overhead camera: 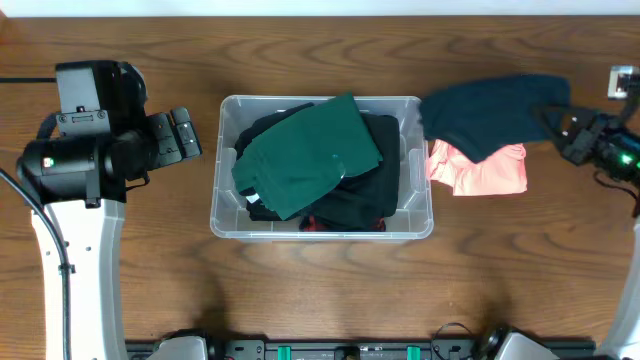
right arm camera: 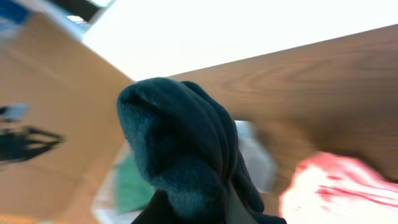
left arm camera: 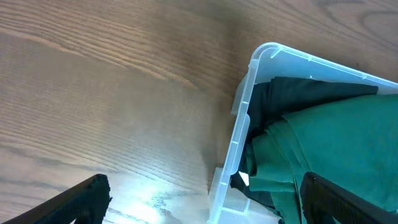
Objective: Pack container
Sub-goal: 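Grasp the dark navy garment with the right gripper and carry it over the bin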
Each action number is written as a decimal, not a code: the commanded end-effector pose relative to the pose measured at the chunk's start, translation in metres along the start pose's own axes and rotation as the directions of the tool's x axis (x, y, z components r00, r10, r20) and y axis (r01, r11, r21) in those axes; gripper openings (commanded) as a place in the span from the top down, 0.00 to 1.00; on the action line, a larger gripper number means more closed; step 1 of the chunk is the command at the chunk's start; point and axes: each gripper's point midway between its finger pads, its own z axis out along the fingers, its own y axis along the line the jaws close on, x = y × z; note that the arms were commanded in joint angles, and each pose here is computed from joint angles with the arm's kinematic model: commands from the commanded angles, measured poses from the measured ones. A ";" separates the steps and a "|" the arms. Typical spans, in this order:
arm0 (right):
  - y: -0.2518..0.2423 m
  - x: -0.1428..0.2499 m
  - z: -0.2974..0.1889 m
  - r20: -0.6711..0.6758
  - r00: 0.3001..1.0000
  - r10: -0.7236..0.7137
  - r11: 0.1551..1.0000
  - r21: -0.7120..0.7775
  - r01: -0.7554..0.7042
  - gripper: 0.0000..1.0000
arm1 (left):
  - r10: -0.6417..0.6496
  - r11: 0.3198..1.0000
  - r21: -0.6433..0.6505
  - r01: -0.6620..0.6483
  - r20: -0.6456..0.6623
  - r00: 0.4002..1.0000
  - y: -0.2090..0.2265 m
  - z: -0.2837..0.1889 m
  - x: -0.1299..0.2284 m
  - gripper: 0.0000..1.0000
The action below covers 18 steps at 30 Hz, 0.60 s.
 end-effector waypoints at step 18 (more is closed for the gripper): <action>0.135 0.055 0.168 -0.114 0.989 0.093 0.995 -0.017 -0.096 0.99 | -0.008 1.000 -0.004 0.008 0.014 1.000 0.001 -0.003 -0.004 0.02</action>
